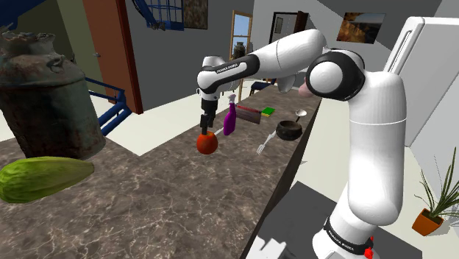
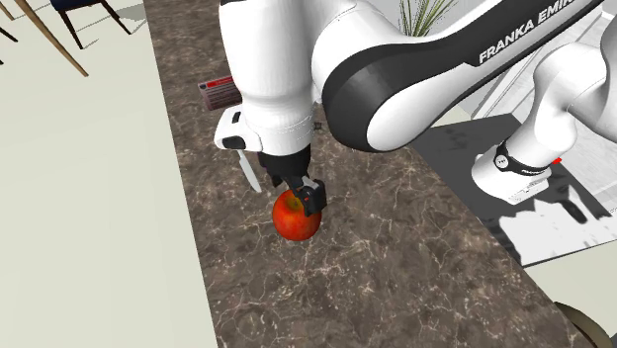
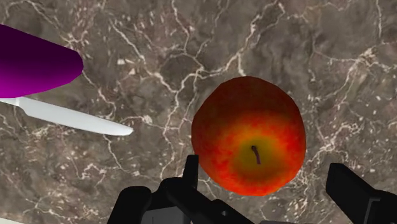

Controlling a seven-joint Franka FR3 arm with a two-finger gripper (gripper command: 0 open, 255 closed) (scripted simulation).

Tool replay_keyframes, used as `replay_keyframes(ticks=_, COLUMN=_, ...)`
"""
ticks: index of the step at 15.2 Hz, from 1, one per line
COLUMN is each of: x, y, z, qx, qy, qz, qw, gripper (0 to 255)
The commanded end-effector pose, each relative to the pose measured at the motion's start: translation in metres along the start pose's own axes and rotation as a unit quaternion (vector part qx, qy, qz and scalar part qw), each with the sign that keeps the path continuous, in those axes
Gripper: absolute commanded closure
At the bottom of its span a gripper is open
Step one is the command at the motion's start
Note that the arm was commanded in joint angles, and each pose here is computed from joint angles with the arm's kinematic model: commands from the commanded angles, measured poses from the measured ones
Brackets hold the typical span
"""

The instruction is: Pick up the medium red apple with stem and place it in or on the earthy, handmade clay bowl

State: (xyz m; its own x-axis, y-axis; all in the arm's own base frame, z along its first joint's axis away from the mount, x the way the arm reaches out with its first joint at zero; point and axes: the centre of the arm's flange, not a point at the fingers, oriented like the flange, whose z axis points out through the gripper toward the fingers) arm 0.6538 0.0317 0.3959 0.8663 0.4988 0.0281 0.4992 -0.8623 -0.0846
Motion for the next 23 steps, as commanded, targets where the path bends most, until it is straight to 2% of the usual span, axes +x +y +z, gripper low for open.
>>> replay_keyframes(ticks=1, x=0.0, y=0.0, z=0.0, qx=0.0, qy=0.0, qz=0.0, qw=1.0, gripper=0)
replay_keyframes(ticks=2, x=0.0, y=0.0, z=0.0, qx=0.0, qy=0.0, qz=0.0, qw=1.0, gripper=255)
replay_keyframes(ticks=11, x=0.0, y=0.0, z=0.0, qx=0.0, qy=0.0, qz=0.0, qw=1.0, gripper=255)
replay_keyframes(ticks=23, x=0.002, y=-0.005, z=-0.063, qx=0.0, qy=0.0, qz=0.0, qw=1.0, gripper=255)
